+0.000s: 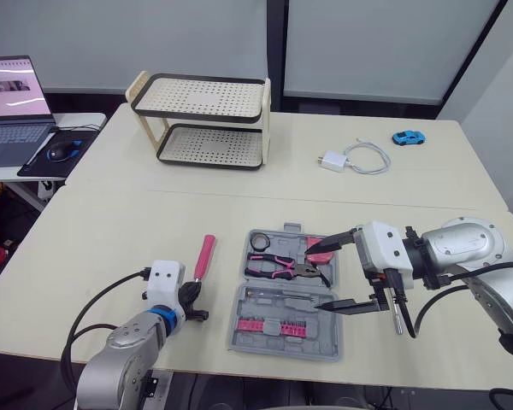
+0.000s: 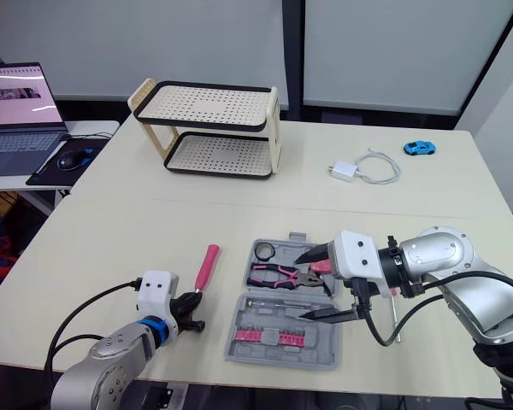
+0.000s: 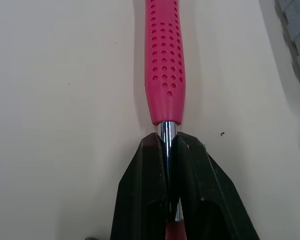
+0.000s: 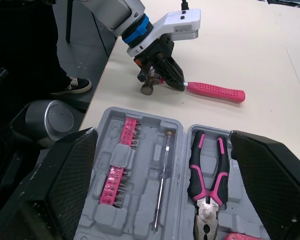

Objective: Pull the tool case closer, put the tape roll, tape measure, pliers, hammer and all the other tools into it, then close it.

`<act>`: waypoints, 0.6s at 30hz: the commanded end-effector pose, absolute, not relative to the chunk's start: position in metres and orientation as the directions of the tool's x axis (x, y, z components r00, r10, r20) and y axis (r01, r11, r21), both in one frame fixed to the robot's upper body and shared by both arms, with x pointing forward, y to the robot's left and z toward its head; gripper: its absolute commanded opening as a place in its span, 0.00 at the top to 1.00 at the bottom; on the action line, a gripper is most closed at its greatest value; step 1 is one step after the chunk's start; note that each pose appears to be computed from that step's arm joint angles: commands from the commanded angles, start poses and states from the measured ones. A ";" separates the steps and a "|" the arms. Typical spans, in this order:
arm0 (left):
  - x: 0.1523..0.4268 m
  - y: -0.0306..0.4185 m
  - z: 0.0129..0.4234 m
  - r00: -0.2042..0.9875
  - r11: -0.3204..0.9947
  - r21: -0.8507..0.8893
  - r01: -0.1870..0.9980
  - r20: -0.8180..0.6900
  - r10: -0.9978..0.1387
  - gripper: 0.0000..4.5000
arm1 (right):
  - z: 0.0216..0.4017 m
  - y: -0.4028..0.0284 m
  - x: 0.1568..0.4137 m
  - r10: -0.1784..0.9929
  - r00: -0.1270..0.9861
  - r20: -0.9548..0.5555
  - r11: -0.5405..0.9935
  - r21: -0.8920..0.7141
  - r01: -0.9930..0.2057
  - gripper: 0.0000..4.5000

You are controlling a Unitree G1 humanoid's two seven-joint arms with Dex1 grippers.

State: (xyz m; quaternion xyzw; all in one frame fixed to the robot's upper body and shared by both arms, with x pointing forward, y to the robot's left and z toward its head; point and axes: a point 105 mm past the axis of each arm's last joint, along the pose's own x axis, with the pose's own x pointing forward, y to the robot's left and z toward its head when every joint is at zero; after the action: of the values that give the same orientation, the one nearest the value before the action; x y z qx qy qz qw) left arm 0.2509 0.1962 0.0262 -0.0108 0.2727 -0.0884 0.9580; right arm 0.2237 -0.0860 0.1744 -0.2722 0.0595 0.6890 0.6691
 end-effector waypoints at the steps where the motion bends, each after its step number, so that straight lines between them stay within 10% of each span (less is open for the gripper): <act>1: 0.250 0.193 0.028 0.839 0.982 -0.077 0.174 -0.511 -0.189 0.91 | 0.180 -0.086 0.222 0.886 0.055 -0.461 -0.107 -0.317 -0.942 0.00; 15: 0.248 0.194 0.030 0.844 0.984 -0.088 0.155 -0.506 -0.178 0.01 | 0.180 -0.087 0.223 0.886 0.062 -0.460 -0.102 -0.323 -0.941 0.00; 18: 0.247 0.194 0.034 0.849 0.981 -0.086 0.176 -0.491 -0.196 0.00 | 0.181 -0.087 0.223 0.886 0.063 -0.460 -0.101 -0.324 -0.941 0.00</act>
State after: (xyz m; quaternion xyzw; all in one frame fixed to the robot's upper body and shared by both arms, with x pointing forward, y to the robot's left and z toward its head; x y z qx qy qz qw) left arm 0.2483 0.1902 0.0281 -0.0250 0.2674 -0.1003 0.9580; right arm 0.2244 -0.0870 0.1743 -0.2752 0.0612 0.6862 0.6706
